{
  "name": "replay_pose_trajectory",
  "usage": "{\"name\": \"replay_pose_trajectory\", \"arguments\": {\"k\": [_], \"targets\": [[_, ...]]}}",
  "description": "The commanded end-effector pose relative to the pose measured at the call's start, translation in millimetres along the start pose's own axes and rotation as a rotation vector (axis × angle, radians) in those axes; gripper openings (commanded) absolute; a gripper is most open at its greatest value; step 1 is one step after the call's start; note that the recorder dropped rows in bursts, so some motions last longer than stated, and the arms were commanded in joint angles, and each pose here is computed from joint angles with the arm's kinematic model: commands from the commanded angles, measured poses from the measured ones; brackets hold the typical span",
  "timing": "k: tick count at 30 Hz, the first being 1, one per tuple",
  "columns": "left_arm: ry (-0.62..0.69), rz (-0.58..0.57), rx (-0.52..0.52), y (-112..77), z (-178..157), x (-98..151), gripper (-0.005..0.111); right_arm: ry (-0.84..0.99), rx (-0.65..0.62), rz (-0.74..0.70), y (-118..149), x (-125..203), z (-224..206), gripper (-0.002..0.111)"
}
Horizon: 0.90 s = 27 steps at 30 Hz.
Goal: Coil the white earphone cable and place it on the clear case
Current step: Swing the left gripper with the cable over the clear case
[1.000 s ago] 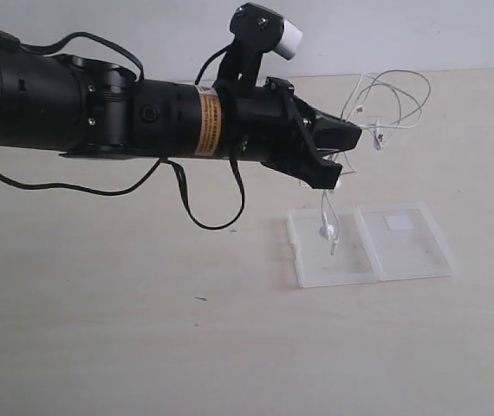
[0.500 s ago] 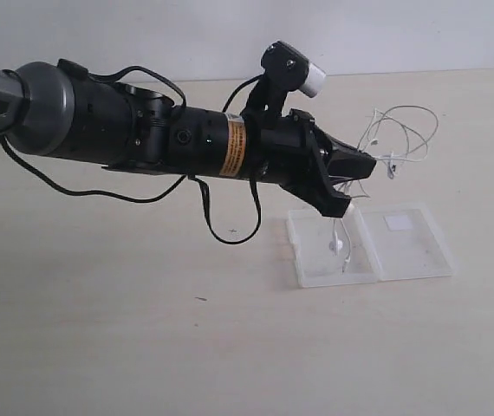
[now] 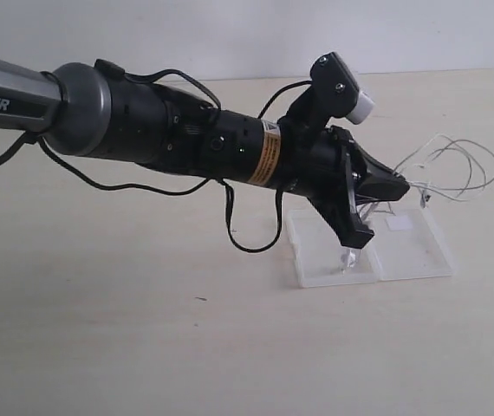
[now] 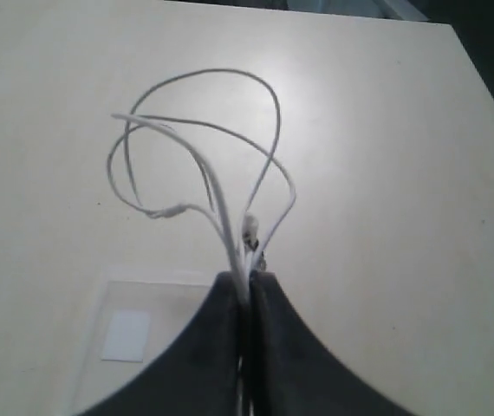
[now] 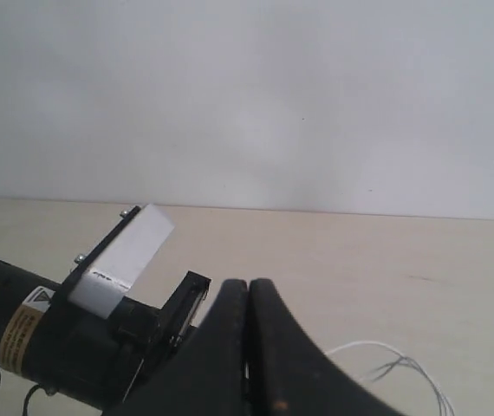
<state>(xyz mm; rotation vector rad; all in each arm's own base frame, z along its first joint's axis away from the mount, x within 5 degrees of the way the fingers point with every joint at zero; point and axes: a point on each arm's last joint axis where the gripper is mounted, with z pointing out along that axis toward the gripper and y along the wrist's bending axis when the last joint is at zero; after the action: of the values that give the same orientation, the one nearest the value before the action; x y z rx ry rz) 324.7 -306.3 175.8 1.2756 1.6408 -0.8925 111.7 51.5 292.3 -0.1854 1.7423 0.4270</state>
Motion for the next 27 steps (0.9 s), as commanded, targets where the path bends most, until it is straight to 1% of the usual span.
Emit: {"name": "replay_pose_trajectory", "arguments": {"k": [1,5,8,12,17,21,27], "targets": [[0.028,0.046,0.017,1.9,3.2,-3.9,0.0,-0.002,0.001,-0.014,-0.5,0.8,-0.5,0.0],[0.051,0.049,0.024,4.1,7.6,0.9,0.0,-0.002,0.001,-0.015,-0.5,0.8,-0.5,0.0],[0.081,0.057,0.039,5.9,13.5,10.1,0.0,-0.002,0.001,-0.015,-0.5,0.8,-0.5,0.0],[0.105,0.046,0.03,9.3,16.7,20.0,0.0,0.0,0.007,-0.016,-1.0,1.0,-0.5,0.0],[0.114,0.055,0.036,9.5,16.6,21.9,0.0,0.0,0.007,-0.016,-1.0,1.0,-0.5,0.0],[0.13,0.054,0.009,12.2,17.0,24.0,0.0,0.0,0.007,-0.016,-1.0,1.0,-0.5,0.0],[0.171,0.04,-0.018,16.3,22.3,38.3,0.0,0.0,0.007,-0.016,-1.0,1.0,-0.5,0.0]]}}
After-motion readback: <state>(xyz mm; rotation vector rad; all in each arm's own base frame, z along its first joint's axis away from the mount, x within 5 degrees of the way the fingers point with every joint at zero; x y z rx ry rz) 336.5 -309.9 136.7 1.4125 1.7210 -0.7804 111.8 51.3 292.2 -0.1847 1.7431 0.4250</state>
